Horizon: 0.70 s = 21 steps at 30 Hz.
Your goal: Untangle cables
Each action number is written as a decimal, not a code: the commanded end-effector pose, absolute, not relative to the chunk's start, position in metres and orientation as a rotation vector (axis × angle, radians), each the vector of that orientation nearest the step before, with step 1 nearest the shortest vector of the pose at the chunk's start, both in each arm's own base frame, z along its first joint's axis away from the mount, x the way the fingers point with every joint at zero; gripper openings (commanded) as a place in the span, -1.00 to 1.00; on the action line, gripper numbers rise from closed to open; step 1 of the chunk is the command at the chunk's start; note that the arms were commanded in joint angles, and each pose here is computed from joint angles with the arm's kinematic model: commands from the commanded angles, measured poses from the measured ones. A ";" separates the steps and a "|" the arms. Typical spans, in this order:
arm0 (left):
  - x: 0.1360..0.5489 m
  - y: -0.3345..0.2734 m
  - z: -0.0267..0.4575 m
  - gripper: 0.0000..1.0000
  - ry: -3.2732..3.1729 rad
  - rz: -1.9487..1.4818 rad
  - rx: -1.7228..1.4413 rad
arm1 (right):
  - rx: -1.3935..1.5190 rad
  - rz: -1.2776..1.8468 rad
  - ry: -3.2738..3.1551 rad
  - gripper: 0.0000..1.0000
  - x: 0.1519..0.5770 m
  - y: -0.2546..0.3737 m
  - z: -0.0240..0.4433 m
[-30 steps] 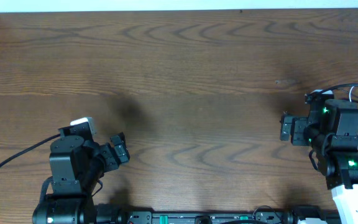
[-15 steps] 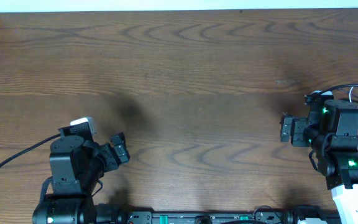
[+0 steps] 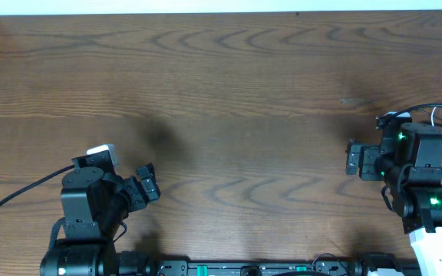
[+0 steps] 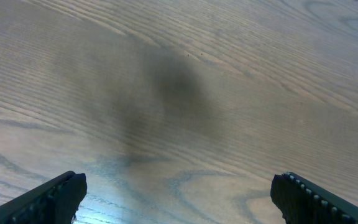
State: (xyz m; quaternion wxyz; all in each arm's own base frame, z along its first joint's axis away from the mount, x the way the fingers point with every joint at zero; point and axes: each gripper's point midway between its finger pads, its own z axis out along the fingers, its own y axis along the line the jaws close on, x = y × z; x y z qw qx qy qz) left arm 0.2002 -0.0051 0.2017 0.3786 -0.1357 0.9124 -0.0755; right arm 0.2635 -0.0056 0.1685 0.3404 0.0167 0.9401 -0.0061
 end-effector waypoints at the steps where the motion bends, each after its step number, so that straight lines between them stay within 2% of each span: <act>1: 0.200 -0.004 0.200 0.98 2.338 -0.179 -0.336 | 0.067 -0.020 2.449 0.99 0.262 -0.008 0.167; 10: 0.200 -0.004 0.200 0.98 2.338 -0.179 -0.336 | 0.057 -0.009 2.351 0.99 0.254 -0.005 0.189; 21: 0.200 -0.004 0.200 0.98 2.339 -0.179 -0.336 | -0.040 0.061 1.886 0.99 0.272 0.020 0.241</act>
